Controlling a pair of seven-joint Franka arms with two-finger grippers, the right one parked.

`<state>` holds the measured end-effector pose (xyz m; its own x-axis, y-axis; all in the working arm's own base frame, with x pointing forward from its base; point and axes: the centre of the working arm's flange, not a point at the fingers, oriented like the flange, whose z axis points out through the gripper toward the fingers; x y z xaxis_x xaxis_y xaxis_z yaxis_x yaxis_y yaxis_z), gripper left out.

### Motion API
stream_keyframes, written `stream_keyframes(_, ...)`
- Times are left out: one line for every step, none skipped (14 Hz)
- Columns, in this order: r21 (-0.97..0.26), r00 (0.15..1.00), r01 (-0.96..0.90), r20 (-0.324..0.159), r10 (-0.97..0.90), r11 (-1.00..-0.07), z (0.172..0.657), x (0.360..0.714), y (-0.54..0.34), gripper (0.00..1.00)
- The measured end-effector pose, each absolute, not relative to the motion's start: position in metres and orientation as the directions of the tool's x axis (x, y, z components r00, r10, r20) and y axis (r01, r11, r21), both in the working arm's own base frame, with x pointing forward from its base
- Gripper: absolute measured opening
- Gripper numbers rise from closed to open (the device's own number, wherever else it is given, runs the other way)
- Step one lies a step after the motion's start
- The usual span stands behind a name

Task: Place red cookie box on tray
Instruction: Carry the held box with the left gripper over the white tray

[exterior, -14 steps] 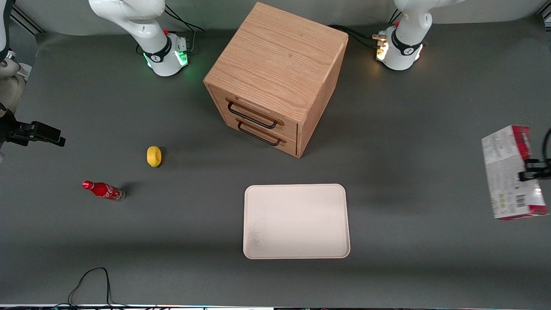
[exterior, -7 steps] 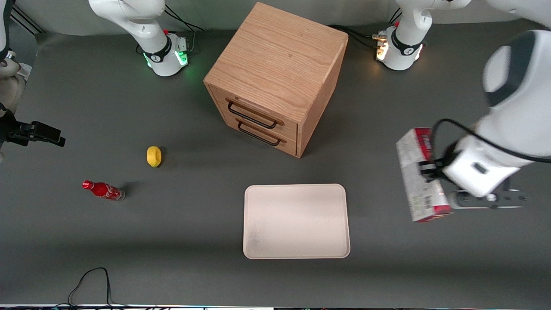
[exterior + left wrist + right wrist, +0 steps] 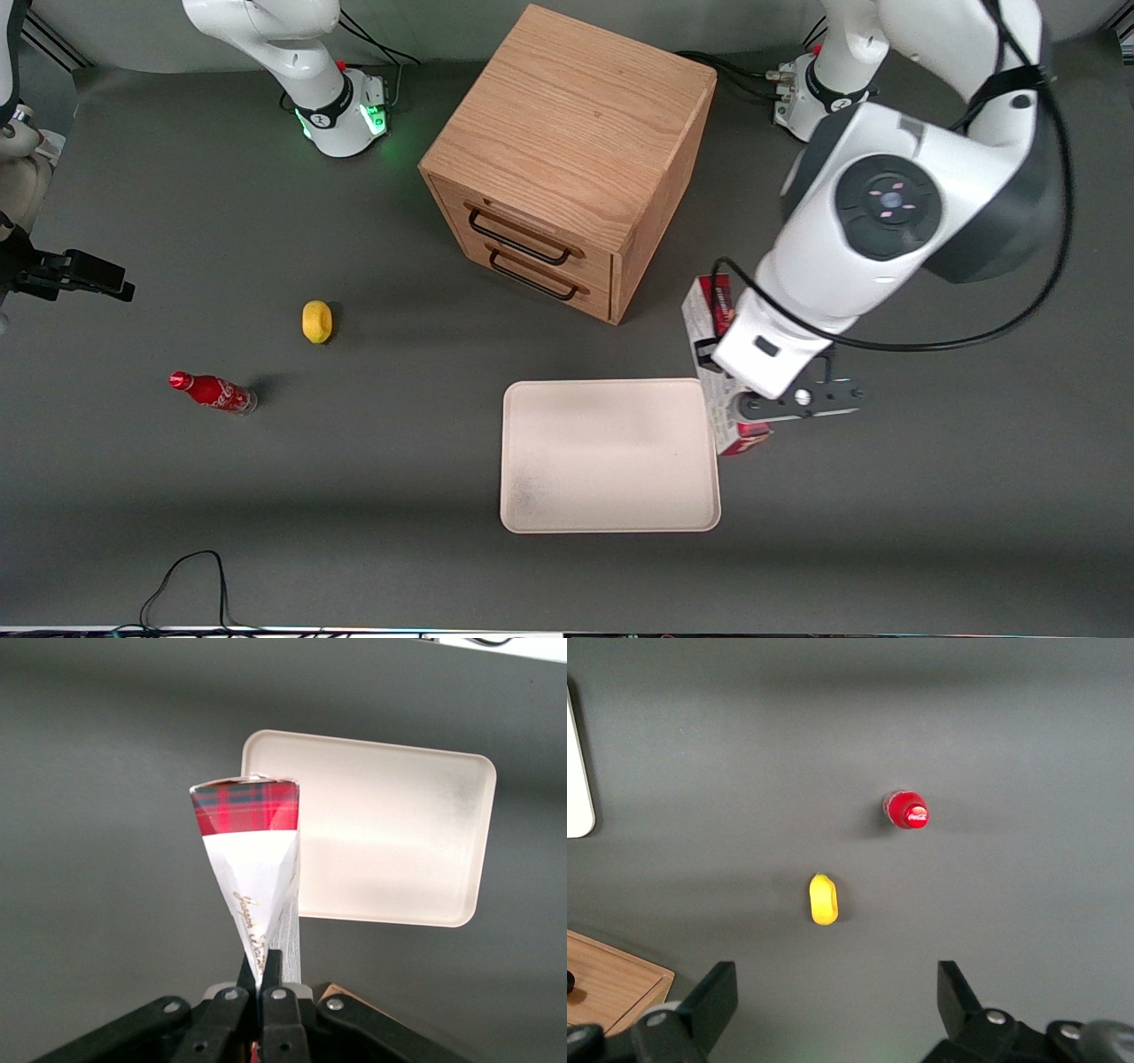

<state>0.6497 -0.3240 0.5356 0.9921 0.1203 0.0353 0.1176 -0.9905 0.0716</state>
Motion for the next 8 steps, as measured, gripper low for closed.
stream_keyframes(0.068,0.992,0.117,0.031,0.12,-0.991,0.528,0.652,-0.327,0.03)
stream_keyframes(0.058,0.992,0.121,0.021,0.123,-0.991,0.515,0.656,-0.326,0.03)
stream_keyframes(0.05,0.992,0.128,0.011,0.128,-0.991,0.498,0.663,-0.325,0.03)
stream_keyframes(0.047,0.991,0.133,0.011,0.133,-0.99,0.478,0.671,-0.326,0.03)
stream_keyframes(0.05,0.99,0.136,0.017,0.137,-0.99,0.455,0.679,-0.327,0.03)
stream_keyframes(0.054,0.99,0.138,0.023,0.14,-0.989,0.432,0.687,-0.329,0.03)
stream_keyframes(0.056,0.989,0.142,0.024,0.143,-0.988,0.408,0.695,-0.33,0.03)
stream_keyframes(0.057,0.989,0.146,0.023,0.148,-0.988,0.386,0.701,-0.329,0.03)
